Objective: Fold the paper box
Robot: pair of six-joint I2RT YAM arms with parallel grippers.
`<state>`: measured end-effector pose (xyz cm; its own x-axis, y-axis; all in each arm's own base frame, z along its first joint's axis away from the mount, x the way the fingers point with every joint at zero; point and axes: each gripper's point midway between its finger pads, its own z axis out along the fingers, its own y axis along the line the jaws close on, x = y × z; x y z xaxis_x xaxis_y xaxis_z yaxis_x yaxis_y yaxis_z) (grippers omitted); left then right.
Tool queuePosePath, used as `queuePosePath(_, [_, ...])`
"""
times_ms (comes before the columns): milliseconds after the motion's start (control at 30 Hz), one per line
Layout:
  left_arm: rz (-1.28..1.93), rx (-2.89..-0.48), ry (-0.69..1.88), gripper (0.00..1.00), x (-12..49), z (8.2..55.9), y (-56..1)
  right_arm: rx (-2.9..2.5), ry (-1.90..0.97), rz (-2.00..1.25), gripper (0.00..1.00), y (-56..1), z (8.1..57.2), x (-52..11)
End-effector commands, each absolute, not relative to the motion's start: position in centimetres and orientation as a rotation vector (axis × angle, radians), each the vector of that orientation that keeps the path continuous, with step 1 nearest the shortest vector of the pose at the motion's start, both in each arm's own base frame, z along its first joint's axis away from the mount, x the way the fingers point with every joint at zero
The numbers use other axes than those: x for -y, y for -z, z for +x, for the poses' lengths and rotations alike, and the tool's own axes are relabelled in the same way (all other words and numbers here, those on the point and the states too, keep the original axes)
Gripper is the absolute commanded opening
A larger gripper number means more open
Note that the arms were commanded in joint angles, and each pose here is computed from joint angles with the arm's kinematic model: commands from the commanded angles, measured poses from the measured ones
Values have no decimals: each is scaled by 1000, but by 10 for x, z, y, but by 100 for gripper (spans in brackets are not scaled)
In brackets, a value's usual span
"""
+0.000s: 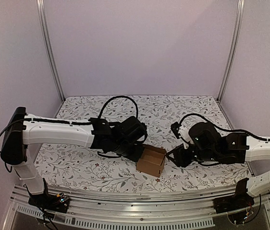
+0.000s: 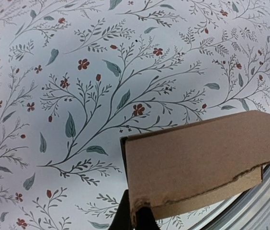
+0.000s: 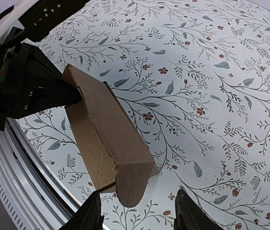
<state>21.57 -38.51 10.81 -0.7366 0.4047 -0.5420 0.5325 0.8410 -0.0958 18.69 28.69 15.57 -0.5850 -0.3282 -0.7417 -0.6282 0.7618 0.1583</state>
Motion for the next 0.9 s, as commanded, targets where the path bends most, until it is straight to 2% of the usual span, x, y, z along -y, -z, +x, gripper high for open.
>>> queuePosePath(0, [745,-2643,190,0,364,194,-66,-2247,-528,-682,48,-161,190,-296])
queuePosePath(233, [695,-2647,196,0,368,197,-67,-2277,-467,-665,36,-152,196,-301])
queuePosePath(700, [595,-2634,181,0,371,206,-72,-2279,-356,-584,2,-151,213,-303])
queuePosePath(867, [533,-2595,127,0,372,219,-77,-2289,-347,-504,0,-148,221,-306])
